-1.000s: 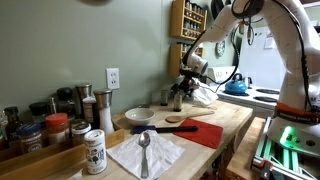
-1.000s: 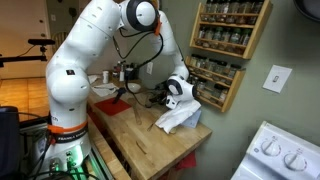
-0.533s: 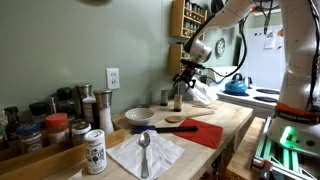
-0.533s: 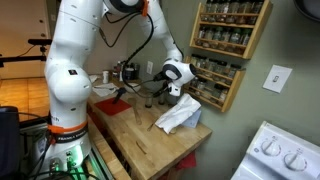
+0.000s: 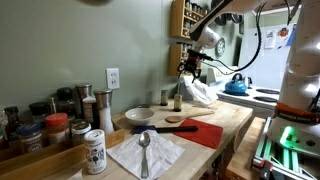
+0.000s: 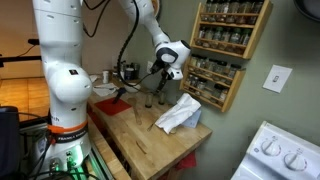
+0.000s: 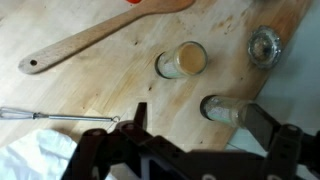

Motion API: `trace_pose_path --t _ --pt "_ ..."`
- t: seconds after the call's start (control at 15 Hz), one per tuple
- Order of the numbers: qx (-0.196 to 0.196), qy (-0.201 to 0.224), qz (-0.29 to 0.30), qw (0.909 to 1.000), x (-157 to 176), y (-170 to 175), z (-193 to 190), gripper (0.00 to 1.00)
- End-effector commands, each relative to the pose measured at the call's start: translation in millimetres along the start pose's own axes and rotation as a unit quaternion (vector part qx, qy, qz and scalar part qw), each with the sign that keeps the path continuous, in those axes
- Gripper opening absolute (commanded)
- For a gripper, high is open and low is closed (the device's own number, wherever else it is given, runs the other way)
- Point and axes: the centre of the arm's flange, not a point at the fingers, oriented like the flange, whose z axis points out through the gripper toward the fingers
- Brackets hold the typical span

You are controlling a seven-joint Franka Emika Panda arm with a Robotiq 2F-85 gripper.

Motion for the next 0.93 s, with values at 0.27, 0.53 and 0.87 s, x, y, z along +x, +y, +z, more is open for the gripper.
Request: trace_pose_path --t 0.27,0.53,0.87 --pt "-0.061 0.085 -0.185 0.9772 -64 -21 -54 1.0" --pt "-0.091 0.114 -0.284 0.9477 -87 -39 -65 1.0" --pt "-0.091 0.118 -0.295 0.9439 -88 -48 -66 1.0"
